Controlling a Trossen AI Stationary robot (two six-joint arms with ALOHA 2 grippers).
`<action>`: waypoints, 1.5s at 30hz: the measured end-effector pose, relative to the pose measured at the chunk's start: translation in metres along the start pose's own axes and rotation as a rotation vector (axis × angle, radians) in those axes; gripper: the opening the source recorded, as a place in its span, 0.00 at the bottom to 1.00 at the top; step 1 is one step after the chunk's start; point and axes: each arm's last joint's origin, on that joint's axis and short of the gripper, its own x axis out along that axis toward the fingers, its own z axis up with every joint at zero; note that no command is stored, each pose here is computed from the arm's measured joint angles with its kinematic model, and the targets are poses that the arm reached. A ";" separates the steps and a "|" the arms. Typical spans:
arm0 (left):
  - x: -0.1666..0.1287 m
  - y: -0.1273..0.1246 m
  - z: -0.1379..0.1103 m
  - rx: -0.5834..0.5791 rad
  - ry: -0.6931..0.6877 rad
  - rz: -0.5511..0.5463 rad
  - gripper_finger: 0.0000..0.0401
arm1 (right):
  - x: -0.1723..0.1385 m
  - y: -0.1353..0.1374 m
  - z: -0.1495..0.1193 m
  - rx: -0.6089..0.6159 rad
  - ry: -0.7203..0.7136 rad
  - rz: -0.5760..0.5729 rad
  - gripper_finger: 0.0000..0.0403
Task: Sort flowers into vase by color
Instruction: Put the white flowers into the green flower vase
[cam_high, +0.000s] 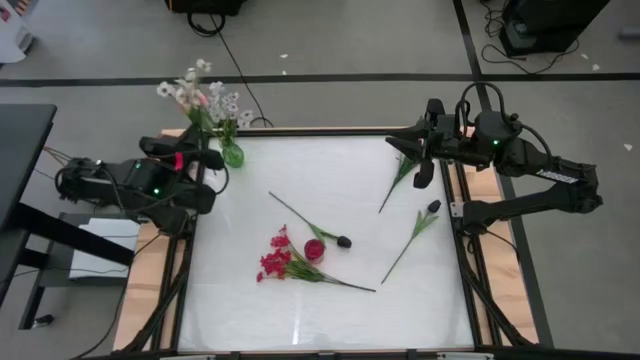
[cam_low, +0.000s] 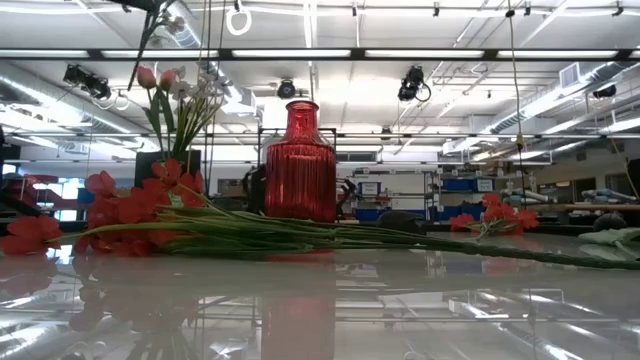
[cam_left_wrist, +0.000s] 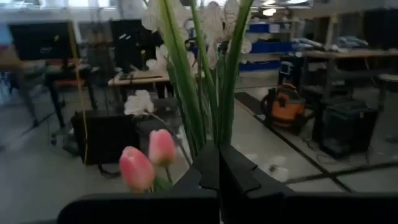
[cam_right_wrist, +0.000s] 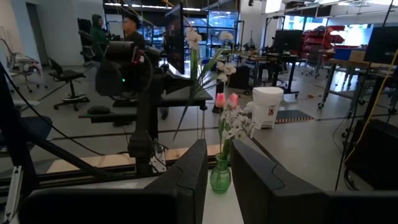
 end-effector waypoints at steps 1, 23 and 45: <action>0.002 0.001 0.000 -0.003 -0.003 0.015 0.00 | 0.000 0.000 0.000 0.000 0.000 0.000 0.20; 0.018 -0.038 -0.014 0.088 0.083 0.077 0.00 | 0.000 0.000 0.000 0.000 0.000 0.000 0.20; 0.043 -0.080 -0.009 0.294 0.103 -0.404 0.00 | 0.000 0.000 0.000 0.000 0.000 0.000 0.20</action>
